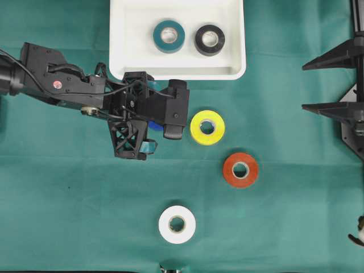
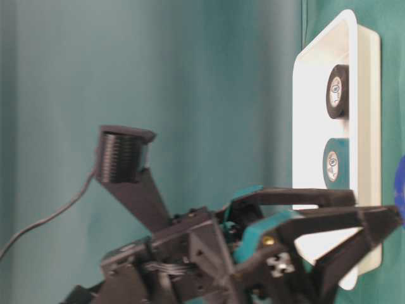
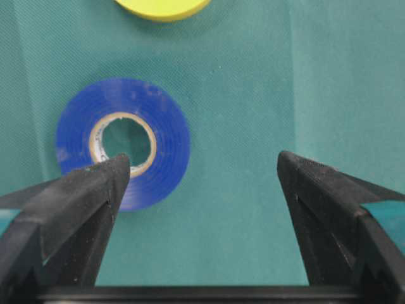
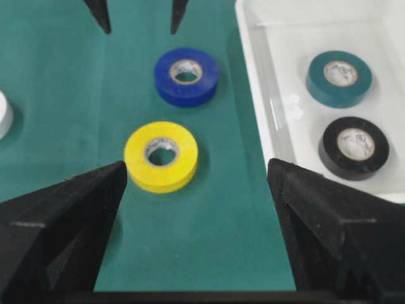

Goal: Pick up the tape from a random location and place it into the white case.
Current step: 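Lower the left gripper onto the blue roll's core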

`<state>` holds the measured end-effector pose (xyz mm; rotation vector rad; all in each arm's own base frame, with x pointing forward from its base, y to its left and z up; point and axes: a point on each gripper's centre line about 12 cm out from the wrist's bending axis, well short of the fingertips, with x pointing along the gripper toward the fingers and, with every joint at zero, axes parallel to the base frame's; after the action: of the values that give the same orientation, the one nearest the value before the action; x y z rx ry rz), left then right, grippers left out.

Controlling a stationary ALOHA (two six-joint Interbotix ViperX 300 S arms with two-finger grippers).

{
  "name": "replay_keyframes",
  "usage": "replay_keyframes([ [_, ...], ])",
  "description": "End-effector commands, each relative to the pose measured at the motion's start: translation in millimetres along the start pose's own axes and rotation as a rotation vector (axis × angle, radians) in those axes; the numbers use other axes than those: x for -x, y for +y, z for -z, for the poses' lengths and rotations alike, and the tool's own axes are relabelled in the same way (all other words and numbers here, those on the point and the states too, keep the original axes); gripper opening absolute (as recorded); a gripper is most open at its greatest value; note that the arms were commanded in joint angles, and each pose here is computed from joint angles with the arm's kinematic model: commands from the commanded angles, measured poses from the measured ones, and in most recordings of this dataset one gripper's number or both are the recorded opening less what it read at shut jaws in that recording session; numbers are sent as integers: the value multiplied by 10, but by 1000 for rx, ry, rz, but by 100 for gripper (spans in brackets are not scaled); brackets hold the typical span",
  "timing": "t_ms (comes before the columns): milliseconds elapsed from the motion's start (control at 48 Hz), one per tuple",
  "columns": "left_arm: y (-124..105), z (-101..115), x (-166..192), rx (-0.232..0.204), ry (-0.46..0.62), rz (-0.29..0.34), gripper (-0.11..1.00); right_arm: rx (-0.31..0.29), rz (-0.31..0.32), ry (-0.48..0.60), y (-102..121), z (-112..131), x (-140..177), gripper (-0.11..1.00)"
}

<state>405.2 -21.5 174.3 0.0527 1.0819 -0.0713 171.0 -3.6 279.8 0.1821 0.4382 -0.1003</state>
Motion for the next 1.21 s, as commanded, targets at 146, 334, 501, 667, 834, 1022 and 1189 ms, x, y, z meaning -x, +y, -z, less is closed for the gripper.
replay_keyframes([
  [146, -73, 6, -147, -16, -15, 7, 97, -1, 7, 2, -6, -19, -25, 85],
  [334, -73, 25, -250, -17, -17, 6, 97, -3, 13, 5, -18, -12, -33, 85],
  [501, -67, 63, -371, -15, -2, 6, 97, -4, 16, 5, -23, -13, -37, 85],
  [667, -35, 82, -451, -12, 2, 2, 97, -4, 17, 8, -24, -6, -42, 85],
  [834, 49, 119, -515, 3, 16, -7, 97, -6, 19, 14, -27, 4, -57, 85],
  [1022, 143, 196, -506, 15, 34, -19, 97, -4, 19, 20, -25, 14, -69, 85],
  [1189, 172, 245, -499, 19, 41, -23, 97, -4, 19, 22, -25, 16, -72, 85],
])
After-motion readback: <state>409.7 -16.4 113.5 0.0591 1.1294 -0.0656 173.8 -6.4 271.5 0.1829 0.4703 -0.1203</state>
